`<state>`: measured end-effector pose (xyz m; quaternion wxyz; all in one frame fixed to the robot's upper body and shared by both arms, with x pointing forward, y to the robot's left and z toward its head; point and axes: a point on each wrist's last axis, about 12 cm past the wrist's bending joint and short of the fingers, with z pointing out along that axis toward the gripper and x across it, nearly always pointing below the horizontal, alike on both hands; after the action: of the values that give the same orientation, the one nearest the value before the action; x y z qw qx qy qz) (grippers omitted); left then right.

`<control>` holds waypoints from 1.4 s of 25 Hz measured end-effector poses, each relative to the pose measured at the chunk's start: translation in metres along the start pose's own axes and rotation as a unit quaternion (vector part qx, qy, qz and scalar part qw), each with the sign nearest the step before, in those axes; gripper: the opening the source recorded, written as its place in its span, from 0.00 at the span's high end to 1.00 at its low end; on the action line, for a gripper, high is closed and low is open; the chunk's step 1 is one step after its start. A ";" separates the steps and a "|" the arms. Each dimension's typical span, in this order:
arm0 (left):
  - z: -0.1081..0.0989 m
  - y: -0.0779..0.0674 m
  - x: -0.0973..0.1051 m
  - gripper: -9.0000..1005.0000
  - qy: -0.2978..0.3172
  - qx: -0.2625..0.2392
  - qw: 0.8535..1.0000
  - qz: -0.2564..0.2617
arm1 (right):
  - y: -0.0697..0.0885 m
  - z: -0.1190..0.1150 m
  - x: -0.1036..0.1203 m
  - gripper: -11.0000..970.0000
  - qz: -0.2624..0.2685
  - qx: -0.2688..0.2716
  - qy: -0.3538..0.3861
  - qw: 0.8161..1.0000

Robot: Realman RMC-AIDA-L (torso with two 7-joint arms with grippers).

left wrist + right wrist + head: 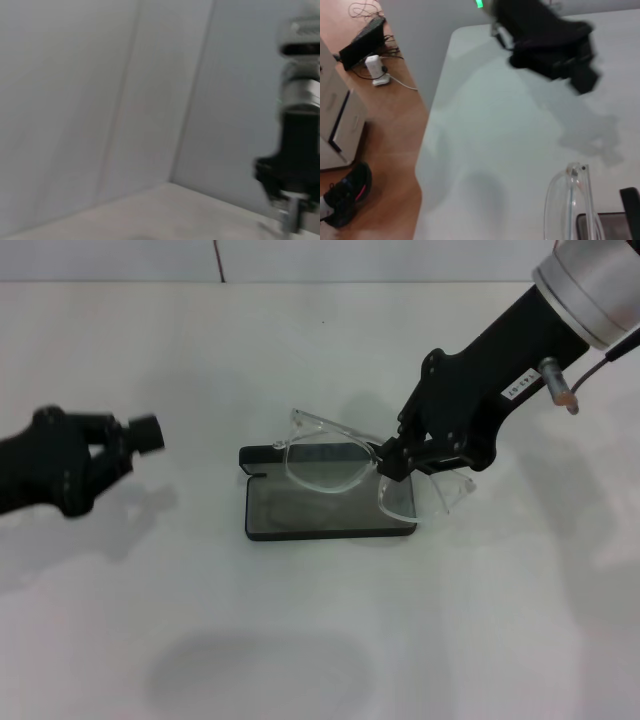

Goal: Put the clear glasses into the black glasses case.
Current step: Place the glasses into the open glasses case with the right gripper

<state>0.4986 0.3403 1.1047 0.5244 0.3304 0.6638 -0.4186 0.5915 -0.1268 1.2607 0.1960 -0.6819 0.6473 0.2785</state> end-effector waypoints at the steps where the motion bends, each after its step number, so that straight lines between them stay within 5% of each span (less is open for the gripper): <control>1: -0.001 -0.003 0.000 0.95 0.006 0.014 1.000 -0.004 | -0.002 0.001 0.000 0.88 0.002 0.000 0.003 1.000; 9: -0.003 -0.029 -0.003 0.94 0.016 0.142 0.989 -0.038 | -0.017 0.026 -0.004 0.87 0.015 -0.012 0.055 0.998; 18: 0.039 -0.053 0.013 0.91 0.027 0.233 0.971 -0.034 | -0.029 0.057 -0.016 0.87 -0.027 0.002 0.100 0.995; 35: 0.064 -0.060 0.027 0.89 0.004 0.251 0.968 0.017 | -0.032 0.089 -0.027 0.86 -0.091 0.041 0.154 0.983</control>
<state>0.4670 0.2568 1.0845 0.4288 0.4644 0.5339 -0.5617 0.6122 -0.0478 1.2066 0.1460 -0.7642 0.6157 0.1247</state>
